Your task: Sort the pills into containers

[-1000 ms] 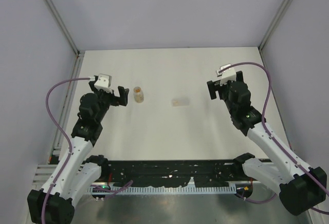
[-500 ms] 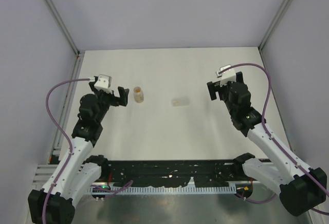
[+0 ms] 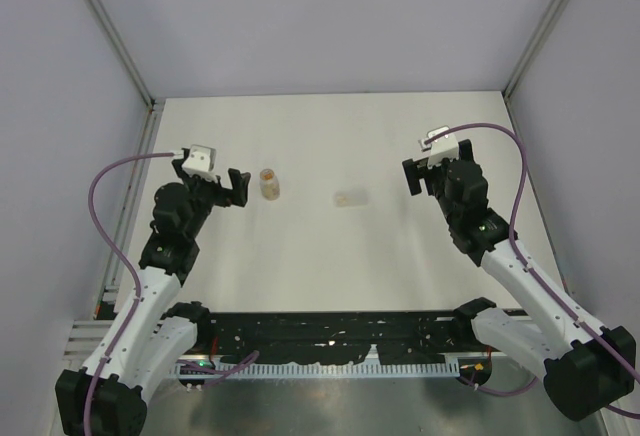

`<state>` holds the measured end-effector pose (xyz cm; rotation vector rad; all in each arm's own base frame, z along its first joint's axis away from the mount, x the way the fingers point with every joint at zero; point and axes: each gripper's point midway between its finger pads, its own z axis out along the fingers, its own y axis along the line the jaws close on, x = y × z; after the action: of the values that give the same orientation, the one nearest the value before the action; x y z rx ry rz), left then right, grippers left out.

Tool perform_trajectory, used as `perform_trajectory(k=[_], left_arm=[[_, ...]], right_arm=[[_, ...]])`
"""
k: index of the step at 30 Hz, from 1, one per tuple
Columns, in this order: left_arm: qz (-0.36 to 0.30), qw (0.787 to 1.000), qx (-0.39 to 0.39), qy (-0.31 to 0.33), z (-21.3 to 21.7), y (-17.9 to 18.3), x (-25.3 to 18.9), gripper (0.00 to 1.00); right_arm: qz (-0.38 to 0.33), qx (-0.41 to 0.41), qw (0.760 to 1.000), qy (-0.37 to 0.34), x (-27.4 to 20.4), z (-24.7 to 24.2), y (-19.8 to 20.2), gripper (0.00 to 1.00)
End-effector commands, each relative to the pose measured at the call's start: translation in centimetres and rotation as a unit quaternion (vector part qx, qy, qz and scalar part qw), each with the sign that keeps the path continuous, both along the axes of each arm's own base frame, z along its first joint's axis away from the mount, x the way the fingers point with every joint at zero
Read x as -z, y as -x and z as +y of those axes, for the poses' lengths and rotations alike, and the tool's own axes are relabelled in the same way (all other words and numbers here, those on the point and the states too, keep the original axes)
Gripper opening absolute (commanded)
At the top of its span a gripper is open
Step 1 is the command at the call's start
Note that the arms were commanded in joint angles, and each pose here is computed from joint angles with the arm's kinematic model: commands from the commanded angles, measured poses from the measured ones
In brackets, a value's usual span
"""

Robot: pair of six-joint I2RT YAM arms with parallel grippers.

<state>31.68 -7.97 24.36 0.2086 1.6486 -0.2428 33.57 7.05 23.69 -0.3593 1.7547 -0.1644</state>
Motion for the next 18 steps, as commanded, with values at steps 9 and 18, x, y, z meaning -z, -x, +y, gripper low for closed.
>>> perform_trajectory(k=[9,18], left_arm=[[-0.032,0.999,0.003,0.006,0.10,-0.11,-1.53,1.00],[-0.033,0.999,0.006,0.008,0.12,-0.03,-1.56,1.00]], right_arm=[[-0.036,0.000,0.999,-0.012,-1.95,-0.04,-0.13,0.95],[-0.037,0.002,0.999,-0.010,-2.01,-0.17,-0.12,0.95]])
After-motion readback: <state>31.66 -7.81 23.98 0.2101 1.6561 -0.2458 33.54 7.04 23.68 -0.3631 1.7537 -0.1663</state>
